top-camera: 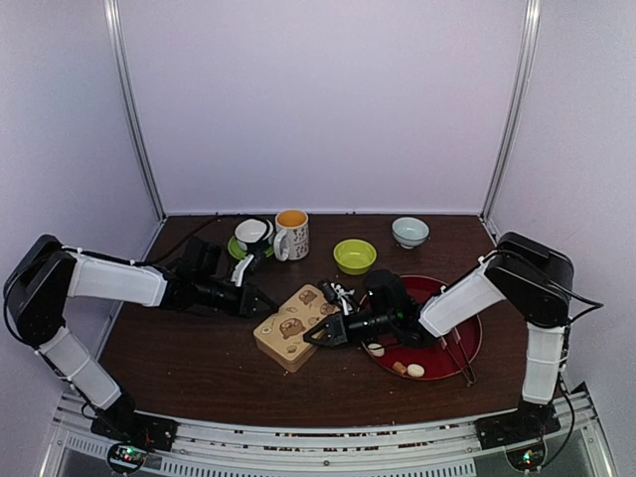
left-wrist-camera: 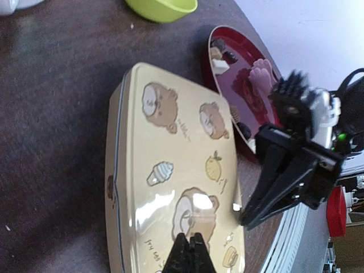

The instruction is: Pack the chocolate

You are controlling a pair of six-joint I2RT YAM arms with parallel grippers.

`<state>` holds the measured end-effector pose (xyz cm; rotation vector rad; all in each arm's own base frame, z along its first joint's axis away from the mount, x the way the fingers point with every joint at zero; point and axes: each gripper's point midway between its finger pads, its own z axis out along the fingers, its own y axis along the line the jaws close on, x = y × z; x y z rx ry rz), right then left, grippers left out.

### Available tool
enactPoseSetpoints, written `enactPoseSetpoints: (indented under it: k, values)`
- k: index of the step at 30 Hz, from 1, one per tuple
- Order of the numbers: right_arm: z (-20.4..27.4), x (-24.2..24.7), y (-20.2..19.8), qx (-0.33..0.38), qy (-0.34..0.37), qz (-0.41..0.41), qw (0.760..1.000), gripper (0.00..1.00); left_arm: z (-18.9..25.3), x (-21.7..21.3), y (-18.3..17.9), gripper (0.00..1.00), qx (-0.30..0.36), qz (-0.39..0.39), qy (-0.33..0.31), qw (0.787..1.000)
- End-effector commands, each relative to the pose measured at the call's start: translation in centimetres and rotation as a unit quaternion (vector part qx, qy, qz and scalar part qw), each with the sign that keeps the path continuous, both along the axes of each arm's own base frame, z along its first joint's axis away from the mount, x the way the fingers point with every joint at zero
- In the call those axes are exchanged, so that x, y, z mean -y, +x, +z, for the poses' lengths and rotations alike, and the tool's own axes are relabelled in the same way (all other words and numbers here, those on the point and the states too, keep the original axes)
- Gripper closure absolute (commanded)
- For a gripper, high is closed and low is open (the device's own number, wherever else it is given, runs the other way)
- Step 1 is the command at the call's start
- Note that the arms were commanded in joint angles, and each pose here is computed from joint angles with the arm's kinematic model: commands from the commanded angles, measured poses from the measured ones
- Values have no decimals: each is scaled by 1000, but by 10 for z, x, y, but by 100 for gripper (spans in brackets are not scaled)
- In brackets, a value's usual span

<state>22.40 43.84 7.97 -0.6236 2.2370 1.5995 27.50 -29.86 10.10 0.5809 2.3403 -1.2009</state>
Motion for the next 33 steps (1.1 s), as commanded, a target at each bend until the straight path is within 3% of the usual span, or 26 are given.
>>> enactPoseSetpoints:
  k: [1, 4, 13, 17, 24, 28, 33]
  values:
    - [31, -17, -26, 37, 14, 64, 997, 100, -22, -3, -5, 100, -12, -1, 3, 1000]
    - [27, -26, -40, 42, 4, 96, 995, 100, -17, -6, -9, 100, -3, -1, 1, 1000]
    - [-37, -32, -30, -10, -72, 81, 994, 100, -4, -8, -25, 100, 8, -15, 1, 1000]
    - [-6, -26, -20, 22, -46, 71, 996, 100, 1, -3, -37, 100, 13, -31, 1, 999]
    - [57, 12, 34, 75, -19, -5, 997, 100, 1, -7, -50, 100, 34, -34, 10, 999]
    - [77, 50, 61, 136, -48, -67, 987, 100, 23, -28, -36, 99, 101, 27, 37, 994]
    - [105, 105, 91, 179, -21, -157, 971, 100, 57, -57, -16, 91, 174, 106, 73, 976]
